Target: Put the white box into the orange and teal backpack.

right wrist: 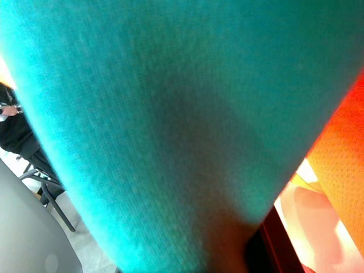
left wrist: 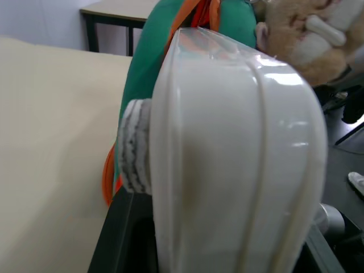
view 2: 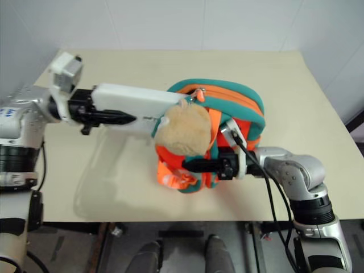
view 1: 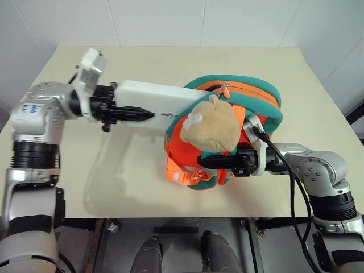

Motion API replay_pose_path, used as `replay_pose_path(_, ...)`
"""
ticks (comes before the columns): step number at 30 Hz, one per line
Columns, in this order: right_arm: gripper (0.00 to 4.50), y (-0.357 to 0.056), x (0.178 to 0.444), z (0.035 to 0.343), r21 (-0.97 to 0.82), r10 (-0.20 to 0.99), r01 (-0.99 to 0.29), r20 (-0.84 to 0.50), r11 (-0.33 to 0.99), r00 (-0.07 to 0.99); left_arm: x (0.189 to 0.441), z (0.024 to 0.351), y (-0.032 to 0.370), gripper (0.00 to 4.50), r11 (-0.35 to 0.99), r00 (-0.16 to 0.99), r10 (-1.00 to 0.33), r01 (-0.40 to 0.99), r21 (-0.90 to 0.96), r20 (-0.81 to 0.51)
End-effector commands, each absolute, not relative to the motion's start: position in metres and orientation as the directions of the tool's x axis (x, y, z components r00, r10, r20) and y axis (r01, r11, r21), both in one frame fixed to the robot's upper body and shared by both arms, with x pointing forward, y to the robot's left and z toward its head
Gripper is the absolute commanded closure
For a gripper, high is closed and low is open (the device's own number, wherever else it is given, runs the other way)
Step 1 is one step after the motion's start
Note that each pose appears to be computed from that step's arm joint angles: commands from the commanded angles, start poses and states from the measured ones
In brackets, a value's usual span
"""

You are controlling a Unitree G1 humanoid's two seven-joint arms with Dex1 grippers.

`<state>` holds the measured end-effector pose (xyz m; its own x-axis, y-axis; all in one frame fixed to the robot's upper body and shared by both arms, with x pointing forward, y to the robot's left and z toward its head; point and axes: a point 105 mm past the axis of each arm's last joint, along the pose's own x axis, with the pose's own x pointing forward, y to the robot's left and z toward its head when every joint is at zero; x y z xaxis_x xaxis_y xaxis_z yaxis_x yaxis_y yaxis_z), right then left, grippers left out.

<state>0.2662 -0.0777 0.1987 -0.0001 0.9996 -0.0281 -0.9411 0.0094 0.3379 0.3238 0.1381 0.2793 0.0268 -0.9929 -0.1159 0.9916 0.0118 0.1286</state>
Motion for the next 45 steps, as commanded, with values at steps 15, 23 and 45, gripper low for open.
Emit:
replay_pose_path(15,4.41,-0.067,0.265,0.206,0.301,1.000,-0.953,0.013,-0.022,-0.019,0.331,0.275,0.052,3.23,-0.122,-0.010,-0.937,0.946,0.301,-0.348)
replay_pose_path(23,4.41,-0.064,0.263,0.204,0.304,1.000,-0.952,0.031,-0.015,-0.006,0.324,0.269,0.035,2.50,-0.168,-0.050,-0.932,0.937,0.307,-0.358)
replay_pose_path(45,4.41,-0.062,0.268,0.202,0.303,0.999,-0.953,0.033,-0.009,0.001,0.309,0.300,0.133,0.02,-0.056,-0.005,-0.960,0.983,0.177,-0.279)
